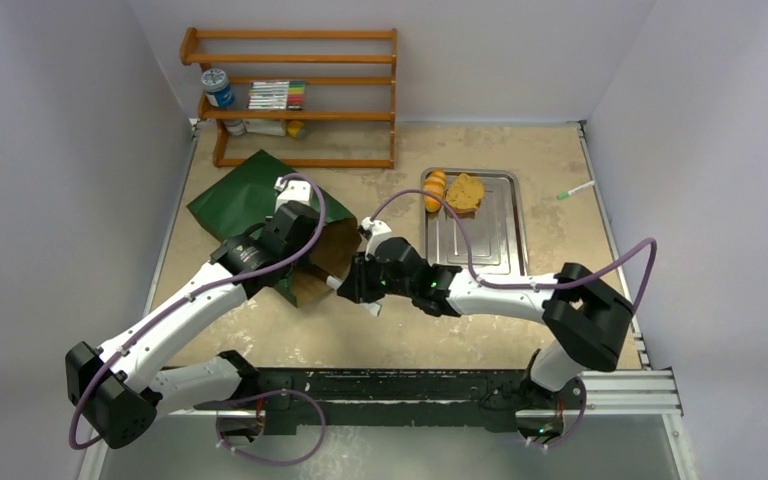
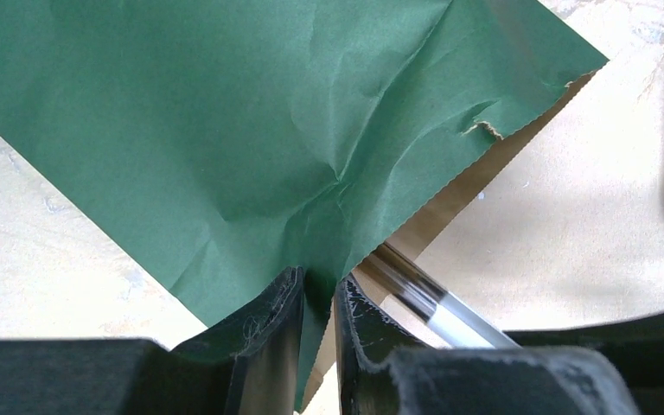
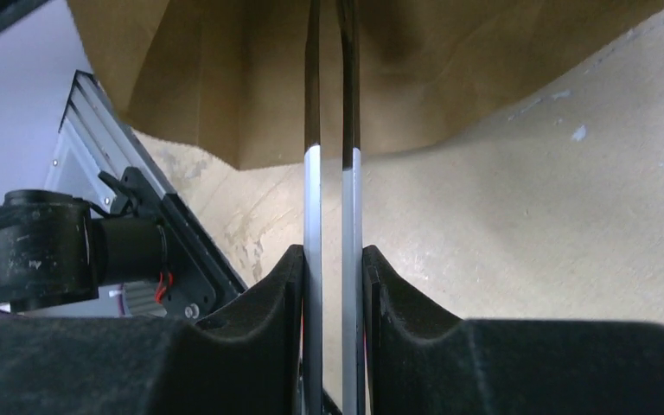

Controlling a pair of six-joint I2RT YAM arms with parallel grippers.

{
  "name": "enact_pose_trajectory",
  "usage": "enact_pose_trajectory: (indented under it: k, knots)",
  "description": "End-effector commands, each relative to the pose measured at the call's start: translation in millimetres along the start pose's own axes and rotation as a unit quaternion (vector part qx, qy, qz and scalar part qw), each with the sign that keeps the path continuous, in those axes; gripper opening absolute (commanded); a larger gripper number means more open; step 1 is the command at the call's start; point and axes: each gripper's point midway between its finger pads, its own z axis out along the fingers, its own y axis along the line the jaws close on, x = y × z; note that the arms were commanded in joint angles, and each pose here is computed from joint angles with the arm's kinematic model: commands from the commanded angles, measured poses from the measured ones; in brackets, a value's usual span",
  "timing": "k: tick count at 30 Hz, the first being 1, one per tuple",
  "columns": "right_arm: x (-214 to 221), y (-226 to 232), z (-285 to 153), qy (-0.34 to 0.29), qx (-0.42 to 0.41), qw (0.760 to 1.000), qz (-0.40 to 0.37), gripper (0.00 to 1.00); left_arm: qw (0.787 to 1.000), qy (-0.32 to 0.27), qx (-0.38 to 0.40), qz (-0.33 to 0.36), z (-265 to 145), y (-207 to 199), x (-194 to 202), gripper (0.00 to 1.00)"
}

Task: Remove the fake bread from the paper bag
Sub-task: Take out the fake bread from the paper bag.

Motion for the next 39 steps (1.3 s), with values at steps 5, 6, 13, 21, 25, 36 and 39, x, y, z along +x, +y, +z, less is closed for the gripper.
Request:
enact_pose_trajectory:
  k: [5, 6, 13, 21, 25, 36, 39]
  knots:
    - [-51, 25, 10, -0.038, -0.059, 0.997, 0.035, 0.33, 0.998, -0.037, 0.036, -0.047, -3, -18, -27, 0.18]
    - [-48, 22, 12, -0.03, -0.056, 0.997, 0.042, 0.33, 0.997, -0.039, 0.039, -0.05, -3, -20, -28, 0.18]
    - [-55, 20, 16, -0.015, -0.062, 0.995, 0.079, 0.37, 0.994, -0.057, 0.061, -0.067, 2, -32, -38, 0.17]
    - [-60, 7, 25, 0.001, -0.056, 0.992, 0.115, 0.37, 0.992, -0.055, 0.083, -0.078, 5, -42, -33, 0.17]
    - [-57, 1, 25, 0.008, -0.046, 0.992, 0.12, 0.38, 0.992, -0.052, 0.087, -0.079, 8, -43, -28, 0.16]
    - [-36, -13, 37, 0.049, -0.043, 0.988, 0.14, 0.38, 0.992, -0.045, 0.084, -0.086, 14, -41, -15, 0.16]
    - [-33, -17, 44, 0.055, -0.045, 0.987, 0.145, 0.38, 0.991, -0.045, 0.085, -0.09, 14, -41, -13, 0.16]
